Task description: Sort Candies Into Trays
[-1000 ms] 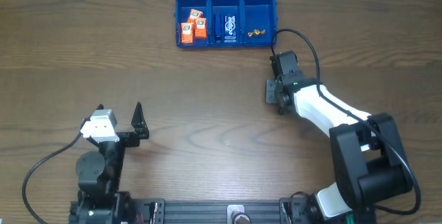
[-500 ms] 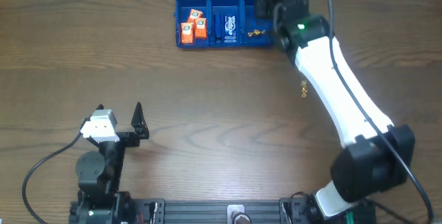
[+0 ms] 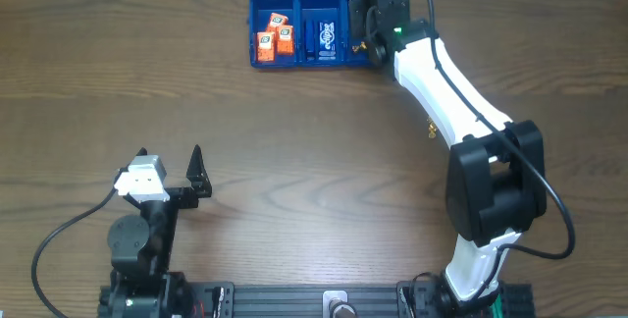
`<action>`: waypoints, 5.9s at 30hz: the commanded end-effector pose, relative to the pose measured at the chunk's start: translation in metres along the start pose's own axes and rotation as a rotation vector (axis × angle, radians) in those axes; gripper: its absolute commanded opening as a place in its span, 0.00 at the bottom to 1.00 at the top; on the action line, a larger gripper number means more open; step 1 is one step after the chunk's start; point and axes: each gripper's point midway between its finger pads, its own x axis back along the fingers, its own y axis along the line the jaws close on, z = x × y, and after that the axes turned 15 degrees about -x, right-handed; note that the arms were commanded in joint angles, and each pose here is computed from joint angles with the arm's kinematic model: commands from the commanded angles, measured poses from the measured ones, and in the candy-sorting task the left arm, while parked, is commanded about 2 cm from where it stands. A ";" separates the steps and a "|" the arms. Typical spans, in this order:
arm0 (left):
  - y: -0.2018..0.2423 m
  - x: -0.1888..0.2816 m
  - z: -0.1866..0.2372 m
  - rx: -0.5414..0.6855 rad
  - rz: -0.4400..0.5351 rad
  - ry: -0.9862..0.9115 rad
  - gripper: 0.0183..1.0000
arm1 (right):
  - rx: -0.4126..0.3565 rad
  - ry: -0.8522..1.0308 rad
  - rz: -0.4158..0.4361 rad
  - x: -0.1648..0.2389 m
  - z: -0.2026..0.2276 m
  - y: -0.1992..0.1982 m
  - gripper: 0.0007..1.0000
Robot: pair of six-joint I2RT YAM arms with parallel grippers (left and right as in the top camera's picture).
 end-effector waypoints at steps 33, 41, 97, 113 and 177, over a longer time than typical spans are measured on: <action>-0.002 -0.001 0.016 0.013 0.010 0.050 1.00 | -0.203 0.437 0.201 0.077 0.212 -0.158 0.72; -0.002 -0.001 0.016 0.013 0.010 0.050 1.00 | -0.229 0.444 0.220 0.059 0.220 -0.164 0.69; -0.002 -0.001 0.016 0.013 0.010 0.050 1.00 | -0.091 -0.022 -0.133 0.113 0.022 -0.033 0.12; -0.002 -0.001 0.016 0.013 0.010 0.050 1.00 | -0.034 -0.005 -0.053 -0.007 -0.003 0.001 0.12; -0.002 -0.001 0.016 0.013 0.010 0.050 1.00 | -0.041 -0.559 -0.366 0.227 0.166 -0.124 1.00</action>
